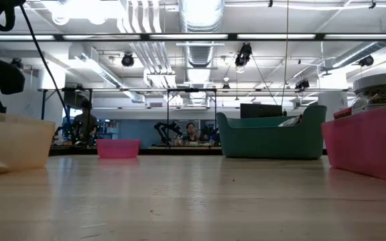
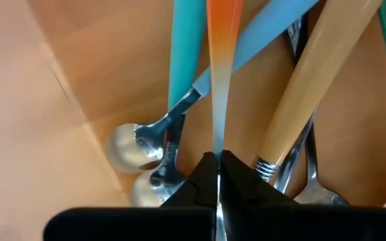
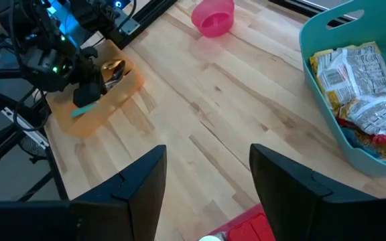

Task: Pick & Place Food Item
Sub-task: Put the orange spoon into the orange bin, then return to Home Position

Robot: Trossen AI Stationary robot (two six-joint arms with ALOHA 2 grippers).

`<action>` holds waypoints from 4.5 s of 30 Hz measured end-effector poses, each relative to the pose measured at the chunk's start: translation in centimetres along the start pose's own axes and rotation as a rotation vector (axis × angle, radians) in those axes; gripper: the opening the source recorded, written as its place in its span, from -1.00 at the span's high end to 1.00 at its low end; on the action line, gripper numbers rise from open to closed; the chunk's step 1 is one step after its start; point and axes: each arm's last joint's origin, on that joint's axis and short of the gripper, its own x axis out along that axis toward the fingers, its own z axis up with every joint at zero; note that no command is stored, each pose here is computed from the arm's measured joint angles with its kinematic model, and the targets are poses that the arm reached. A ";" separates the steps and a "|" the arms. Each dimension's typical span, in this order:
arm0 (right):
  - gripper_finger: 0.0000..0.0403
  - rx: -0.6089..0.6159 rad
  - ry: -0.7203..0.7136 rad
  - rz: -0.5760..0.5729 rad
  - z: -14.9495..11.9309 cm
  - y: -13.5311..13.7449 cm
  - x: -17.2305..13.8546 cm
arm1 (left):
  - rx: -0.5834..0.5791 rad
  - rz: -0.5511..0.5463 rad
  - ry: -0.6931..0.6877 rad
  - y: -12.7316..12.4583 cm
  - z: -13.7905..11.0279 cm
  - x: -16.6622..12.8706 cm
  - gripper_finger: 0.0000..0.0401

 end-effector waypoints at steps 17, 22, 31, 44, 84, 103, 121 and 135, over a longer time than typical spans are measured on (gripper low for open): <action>-0.04 0.010 0.000 0.001 0.0 0.0 0.0 | -0.110 0.020 -0.006 0.2 0.0 0.0 1.00; -0.04 0.012 0.000 0.001 0.0 0.0 0.0 | -0.186 0.036 -0.012 0.3 0.1 0.0 1.00; -0.04 0.013 0.000 0.002 0.0 0.0 0.0 | -0.290 0.056 -0.024 0.6 0.1 0.0 0.66; -0.04 0.008 0.002 0.002 0.0 0.0 0.0 | -0.547 0.167 0.063 2.1 0.3 -1.8 -0.14; -0.04 -0.394 -0.186 0.144 4.3 0.1 -5.5 | -1.750 1.294 -0.912 -1.7 -7.1 -21.6 -0.32; -0.04 -0.220 -0.348 0.336 3.8 -7.2 -9.6 | -1.683 1.433 -0.904 -6.8 -6.6 -20.5 -0.32; -0.04 -0.177 -0.561 0.748 -0.6 -16.4 -9.9 | -1.719 1.463 -1.101 -11.0 -6.4 -13.6 -0.32; -0.04 -0.234 -0.478 0.888 -6.4 -17.5 -3.8 | -1.755 1.409 -0.999 -11.3 -6.5 -12.1 -0.32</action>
